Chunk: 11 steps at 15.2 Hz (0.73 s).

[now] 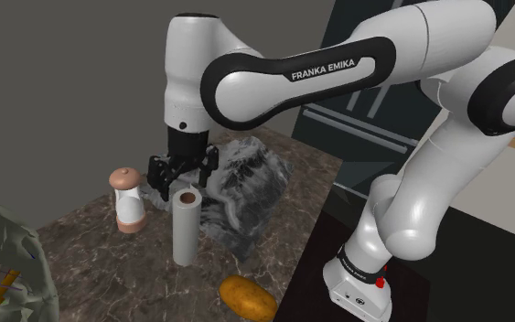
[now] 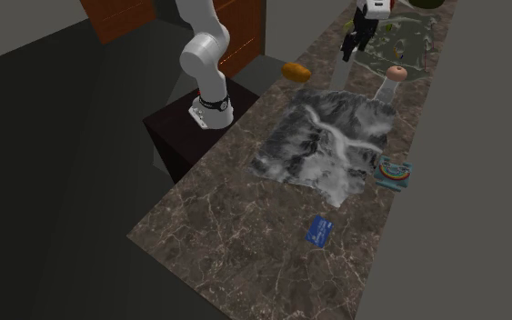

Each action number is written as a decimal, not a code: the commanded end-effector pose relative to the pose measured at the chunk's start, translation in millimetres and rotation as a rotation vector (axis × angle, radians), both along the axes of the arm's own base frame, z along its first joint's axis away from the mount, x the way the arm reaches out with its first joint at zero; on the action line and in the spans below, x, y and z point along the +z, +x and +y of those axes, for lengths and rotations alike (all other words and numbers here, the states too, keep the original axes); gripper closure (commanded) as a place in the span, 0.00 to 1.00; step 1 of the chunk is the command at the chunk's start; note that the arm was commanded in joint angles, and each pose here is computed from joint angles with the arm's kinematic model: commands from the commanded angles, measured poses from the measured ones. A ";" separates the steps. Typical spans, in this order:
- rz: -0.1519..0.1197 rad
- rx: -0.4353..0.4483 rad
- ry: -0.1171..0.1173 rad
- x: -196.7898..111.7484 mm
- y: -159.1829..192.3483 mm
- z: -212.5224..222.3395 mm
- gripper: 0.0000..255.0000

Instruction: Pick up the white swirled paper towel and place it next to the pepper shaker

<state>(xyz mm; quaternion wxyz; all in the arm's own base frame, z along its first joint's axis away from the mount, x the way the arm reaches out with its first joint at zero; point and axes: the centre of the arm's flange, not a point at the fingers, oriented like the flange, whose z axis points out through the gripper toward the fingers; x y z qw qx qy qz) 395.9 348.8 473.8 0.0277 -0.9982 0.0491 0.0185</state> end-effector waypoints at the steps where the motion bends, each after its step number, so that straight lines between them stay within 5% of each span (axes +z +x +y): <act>1: 0.000 0.000 0.000 20.2 0.0 -2.1 0.00; 3: 0.000 0.000 0.000 43.8 0.8 -3.4 0.00; 11: 0.000 0.000 0.000 43.8 0.8 -3.4 0.00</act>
